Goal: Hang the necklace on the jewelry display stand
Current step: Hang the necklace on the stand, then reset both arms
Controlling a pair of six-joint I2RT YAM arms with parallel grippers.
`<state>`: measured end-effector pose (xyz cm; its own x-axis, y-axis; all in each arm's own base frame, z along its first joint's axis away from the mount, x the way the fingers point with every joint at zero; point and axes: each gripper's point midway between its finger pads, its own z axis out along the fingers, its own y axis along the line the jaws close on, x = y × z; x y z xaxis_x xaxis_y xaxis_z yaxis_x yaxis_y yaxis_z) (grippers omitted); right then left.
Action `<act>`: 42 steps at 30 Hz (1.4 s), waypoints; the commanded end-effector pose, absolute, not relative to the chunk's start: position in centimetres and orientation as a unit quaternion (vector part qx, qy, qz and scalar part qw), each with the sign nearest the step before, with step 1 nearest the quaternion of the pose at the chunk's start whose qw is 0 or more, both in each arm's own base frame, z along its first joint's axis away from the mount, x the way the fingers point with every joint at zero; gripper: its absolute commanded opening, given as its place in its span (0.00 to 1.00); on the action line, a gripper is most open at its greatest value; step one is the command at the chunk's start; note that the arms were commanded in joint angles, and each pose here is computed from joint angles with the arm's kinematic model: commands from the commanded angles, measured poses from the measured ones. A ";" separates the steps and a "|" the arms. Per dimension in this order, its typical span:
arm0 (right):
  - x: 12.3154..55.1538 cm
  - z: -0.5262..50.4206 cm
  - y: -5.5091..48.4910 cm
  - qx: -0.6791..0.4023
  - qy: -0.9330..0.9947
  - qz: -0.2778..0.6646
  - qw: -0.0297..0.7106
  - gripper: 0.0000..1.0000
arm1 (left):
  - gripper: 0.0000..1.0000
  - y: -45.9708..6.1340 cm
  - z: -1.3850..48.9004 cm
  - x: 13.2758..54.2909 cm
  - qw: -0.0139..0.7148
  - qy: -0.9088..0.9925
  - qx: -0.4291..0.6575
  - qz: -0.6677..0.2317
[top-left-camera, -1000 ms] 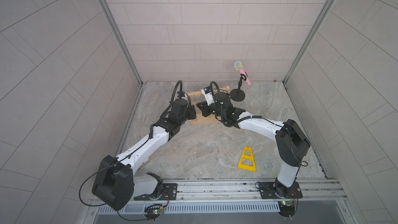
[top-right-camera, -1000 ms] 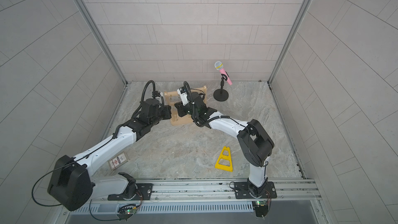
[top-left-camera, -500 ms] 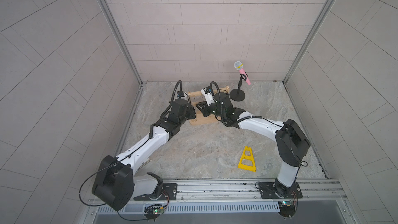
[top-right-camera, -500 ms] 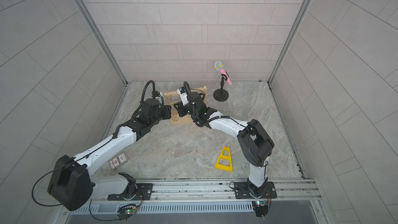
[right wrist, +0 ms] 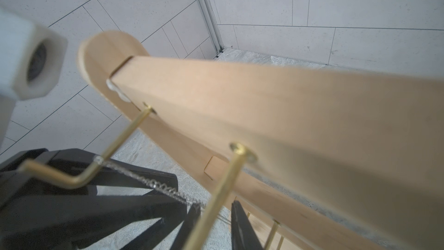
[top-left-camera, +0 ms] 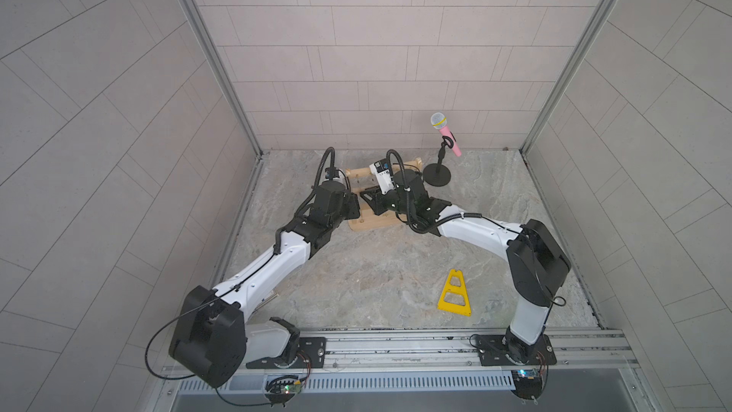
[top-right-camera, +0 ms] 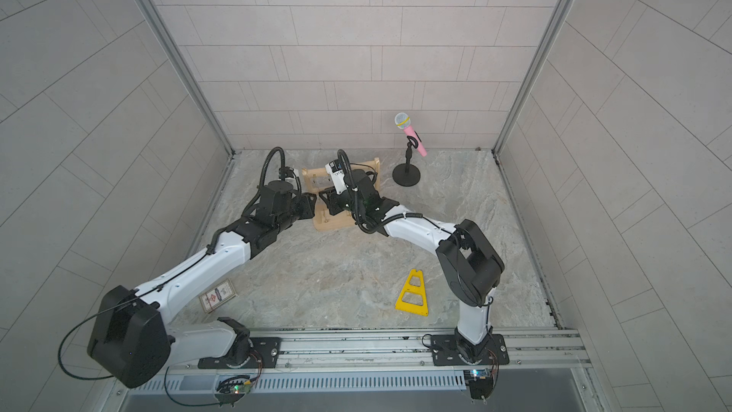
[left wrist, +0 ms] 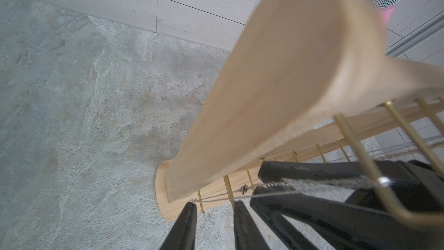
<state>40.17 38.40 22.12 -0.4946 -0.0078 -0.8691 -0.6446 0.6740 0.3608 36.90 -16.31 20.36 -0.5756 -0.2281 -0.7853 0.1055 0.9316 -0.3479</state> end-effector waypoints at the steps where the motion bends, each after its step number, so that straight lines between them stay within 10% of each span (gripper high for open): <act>1: 39.4 23.1 38.0 -0.205 0.791 0.350 0.457 0.26 | 0.32 -16.3 21.9 36.7 0.474 0.859 -0.041 -0.188; 26: 31.2 23.7 31.2 -0.228 0.821 0.316 0.417 0.38 | 0.37 -12.4 22.2 31.7 0.443 0.886 -0.049 -0.123; 29: 31.1 21.8 26.6 -0.192 0.846 0.276 0.413 0.49 | 0.57 -11.4 22.0 31.8 0.437 0.892 -0.047 -0.109; 30: 31.3 21.5 25.0 -0.177 0.854 0.260 0.414 0.54 | 0.98 -10.9 22.0 31.9 0.435 0.893 -0.050 -0.103; 33: 32.5 19.8 19.1 -0.135 0.879 0.188 0.416 0.76 | 1.00 -7.9 21.7 32.7 0.440 0.892 -0.084 -0.057; 42: 36.6 17.8 0.0 0.070 0.871 -0.054 0.484 0.84 | 1.00 1.5 17.5 35.0 0.498 0.842 -0.117 0.172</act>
<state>36.42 4.49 17.19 -0.5941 0.0708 -0.8013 0.0270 0.9973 0.0682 34.64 -1.09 18.89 -0.5064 -0.1390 -0.8510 -0.2996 0.9538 0.0225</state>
